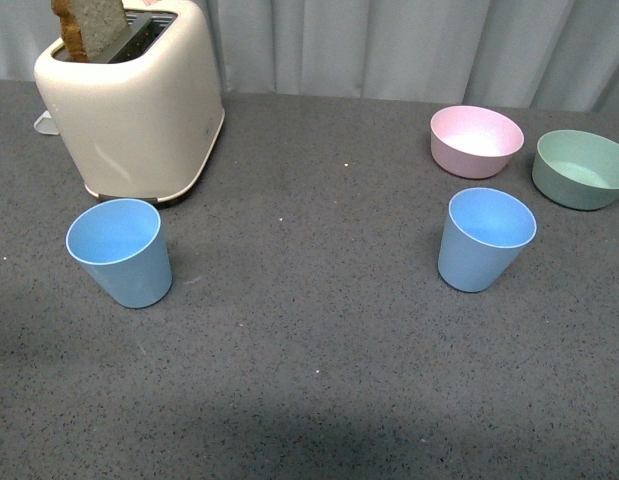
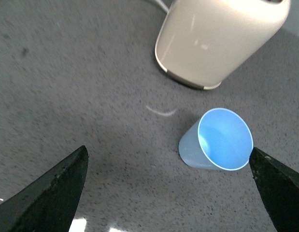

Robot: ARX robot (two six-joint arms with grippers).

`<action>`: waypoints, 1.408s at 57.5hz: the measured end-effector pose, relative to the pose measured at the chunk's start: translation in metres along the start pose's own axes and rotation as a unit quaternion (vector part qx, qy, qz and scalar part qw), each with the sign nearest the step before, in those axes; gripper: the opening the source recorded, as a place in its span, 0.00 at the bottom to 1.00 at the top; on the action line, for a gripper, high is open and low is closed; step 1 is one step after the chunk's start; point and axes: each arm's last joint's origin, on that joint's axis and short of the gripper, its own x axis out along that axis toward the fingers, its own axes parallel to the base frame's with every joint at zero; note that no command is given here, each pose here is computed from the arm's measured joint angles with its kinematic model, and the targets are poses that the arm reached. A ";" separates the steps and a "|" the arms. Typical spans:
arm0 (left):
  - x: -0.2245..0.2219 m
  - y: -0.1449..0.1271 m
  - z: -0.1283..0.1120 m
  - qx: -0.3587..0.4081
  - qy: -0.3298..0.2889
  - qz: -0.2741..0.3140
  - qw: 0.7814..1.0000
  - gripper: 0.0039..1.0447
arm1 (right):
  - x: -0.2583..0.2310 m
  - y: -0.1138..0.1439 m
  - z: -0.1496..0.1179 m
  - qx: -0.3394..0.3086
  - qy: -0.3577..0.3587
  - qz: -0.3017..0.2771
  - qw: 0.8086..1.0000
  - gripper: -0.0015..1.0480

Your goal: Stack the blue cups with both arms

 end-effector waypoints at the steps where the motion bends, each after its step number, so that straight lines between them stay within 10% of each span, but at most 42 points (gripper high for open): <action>1: 0.006 -0.001 0.001 -0.006 0.018 -0.004 1.000 0.94 | 0.000 0.000 0.000 0.000 0.000 0.000 1.000 0.91; 46: 0.123 -0.047 0.004 0.018 0.237 -0.008 0.971 0.94 | 0.000 0.000 0.000 0.000 0.000 0.000 1.000 0.91; 81: 0.137 -0.056 0.003 0.019 0.269 0.026 0.963 0.04 | 0.000 0.000 0.000 0.000 0.000 0.000 1.000 0.91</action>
